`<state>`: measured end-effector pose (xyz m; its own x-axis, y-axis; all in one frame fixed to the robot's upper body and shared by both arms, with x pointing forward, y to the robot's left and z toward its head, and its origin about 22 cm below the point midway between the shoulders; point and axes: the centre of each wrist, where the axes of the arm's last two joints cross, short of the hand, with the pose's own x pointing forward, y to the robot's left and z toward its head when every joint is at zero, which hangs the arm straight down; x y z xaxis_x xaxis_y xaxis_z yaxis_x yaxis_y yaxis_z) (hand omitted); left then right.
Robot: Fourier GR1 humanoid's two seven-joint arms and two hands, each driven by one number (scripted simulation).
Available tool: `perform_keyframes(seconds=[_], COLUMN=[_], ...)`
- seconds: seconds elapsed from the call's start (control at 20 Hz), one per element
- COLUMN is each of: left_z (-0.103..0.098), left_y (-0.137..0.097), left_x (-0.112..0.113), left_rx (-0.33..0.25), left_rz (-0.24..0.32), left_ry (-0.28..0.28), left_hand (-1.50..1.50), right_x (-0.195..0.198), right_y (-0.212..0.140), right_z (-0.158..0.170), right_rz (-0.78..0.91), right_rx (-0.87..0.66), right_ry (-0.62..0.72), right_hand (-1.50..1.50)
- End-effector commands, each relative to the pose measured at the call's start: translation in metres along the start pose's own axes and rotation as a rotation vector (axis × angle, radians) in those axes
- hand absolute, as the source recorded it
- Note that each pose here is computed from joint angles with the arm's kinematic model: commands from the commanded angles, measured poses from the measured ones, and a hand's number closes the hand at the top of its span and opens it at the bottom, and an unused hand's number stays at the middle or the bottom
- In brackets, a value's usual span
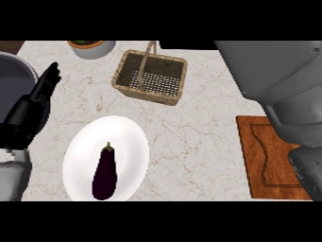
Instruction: Pick the can from the cutting board and place it in the basket
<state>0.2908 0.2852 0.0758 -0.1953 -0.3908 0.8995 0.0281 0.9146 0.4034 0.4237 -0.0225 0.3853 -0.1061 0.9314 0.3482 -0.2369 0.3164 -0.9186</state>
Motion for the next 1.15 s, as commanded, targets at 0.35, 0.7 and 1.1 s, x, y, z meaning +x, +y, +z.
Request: perform_keyframes(seconds=[0.35, 0.7, 1.1], left_z=[0.0, 0.006, -0.01], left_y=[0.008, 0.007, 0.008], left_x=[-0.002, -0.01, -0.001], left_rx=[-0.001, -0.005, 0.03], left_rz=[-0.001, -0.007, -0.008], left_ry=[0.006, 0.017, 0.009], left_hand=[0.0, 0.0, 0.0], right_x=[-0.009, -0.071, -0.155], right_y=[-0.01, -0.05, -0.083], right_z=[0.003, 0.006, 0.017], right_rz=[-0.386, -0.706, -0.85], right_rx=[-0.104, -0.407, -0.589], right_ry=[-0.082, 0.043, 0.134], right_hand=[-1.5, -1.5, -1.5])
